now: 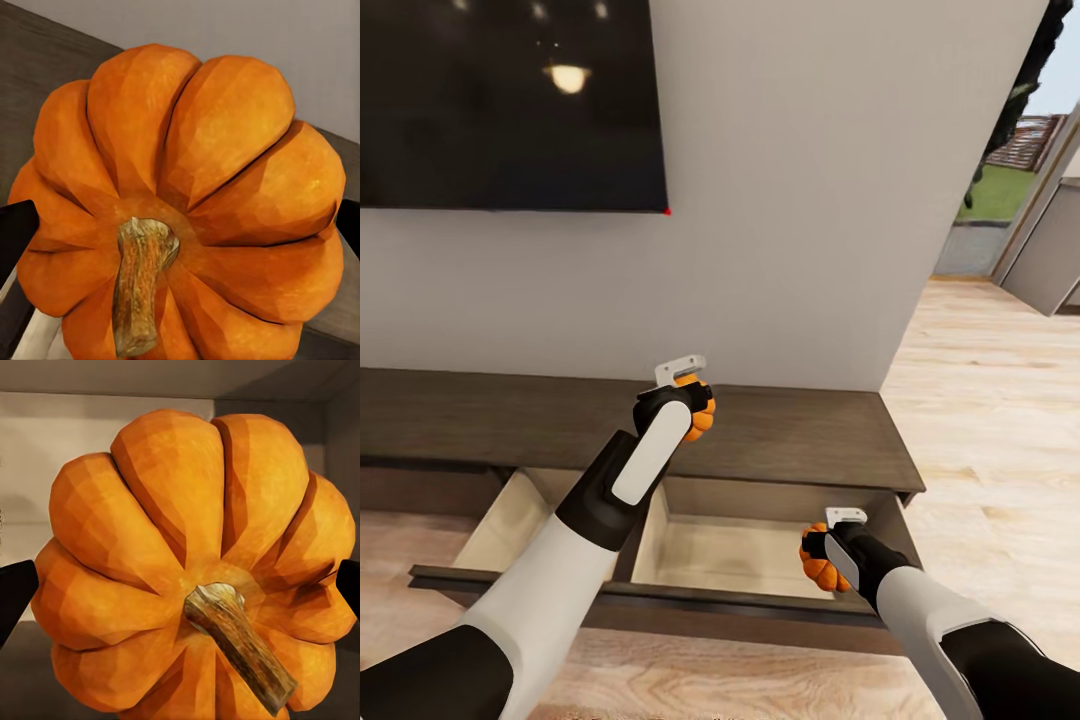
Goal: Place each of the two pumpkins and all three candles from the living room inside a cabinet in the living room (use any cabinet), then make sure every cabinet is closed, and position the cauldron so it is next to a table in the living room.
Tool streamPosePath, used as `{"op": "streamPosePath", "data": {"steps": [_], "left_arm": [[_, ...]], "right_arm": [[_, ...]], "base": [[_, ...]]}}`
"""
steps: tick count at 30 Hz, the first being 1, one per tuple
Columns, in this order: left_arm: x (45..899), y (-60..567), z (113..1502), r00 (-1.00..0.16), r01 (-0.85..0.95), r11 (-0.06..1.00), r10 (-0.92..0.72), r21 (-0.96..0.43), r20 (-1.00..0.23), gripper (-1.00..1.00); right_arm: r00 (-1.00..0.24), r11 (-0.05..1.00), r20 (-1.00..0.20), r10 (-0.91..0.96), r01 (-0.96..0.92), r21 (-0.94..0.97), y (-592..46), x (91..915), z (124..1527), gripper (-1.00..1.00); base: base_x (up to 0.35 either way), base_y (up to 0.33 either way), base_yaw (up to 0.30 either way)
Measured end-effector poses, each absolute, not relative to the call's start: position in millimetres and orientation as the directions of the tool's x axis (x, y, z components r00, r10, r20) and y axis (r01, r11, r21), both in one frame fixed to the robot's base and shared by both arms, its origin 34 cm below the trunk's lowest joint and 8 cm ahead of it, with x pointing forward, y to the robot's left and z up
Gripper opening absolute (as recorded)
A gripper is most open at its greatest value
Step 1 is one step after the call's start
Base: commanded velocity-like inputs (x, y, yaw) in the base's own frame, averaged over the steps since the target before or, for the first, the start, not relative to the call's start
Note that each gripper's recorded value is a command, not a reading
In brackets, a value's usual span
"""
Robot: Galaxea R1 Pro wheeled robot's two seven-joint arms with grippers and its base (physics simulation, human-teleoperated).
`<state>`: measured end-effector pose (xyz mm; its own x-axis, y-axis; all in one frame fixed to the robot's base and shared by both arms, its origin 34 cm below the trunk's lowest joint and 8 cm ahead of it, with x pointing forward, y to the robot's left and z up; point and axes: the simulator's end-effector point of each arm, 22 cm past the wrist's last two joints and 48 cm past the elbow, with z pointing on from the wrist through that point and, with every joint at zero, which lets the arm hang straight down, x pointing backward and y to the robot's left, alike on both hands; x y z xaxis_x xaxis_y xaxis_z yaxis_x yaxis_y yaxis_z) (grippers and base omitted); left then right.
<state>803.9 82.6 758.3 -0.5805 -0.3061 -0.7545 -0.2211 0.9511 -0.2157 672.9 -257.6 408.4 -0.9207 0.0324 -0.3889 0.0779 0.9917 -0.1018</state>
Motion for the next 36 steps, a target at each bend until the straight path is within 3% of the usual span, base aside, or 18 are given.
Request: {"op": "streamPosePath", "data": {"steps": [10, 36], "left_arm": [[804.9, 81.9, 748.0, -0.593, -0.222, 0.952, -0.304, -0.212, -0.746, -1.00], [803.8, 73.2, 730.7, -0.615, -0.202, 0.961, -0.275, -0.190, -0.739, -1.00]], "right_arm": [[-0.926, 0.992, -0.375, 0.033, 0.077, -0.104, -258.7, 669.0, 400.2, -1.00], [-0.936, 0.992, -0.352, 0.034, 0.076, -0.105, -258.4, 662.0, 386.8, -1.00]], "base": [[0.124, 0.016, 0.067], [0.003, 0.000, 0.050]]}}
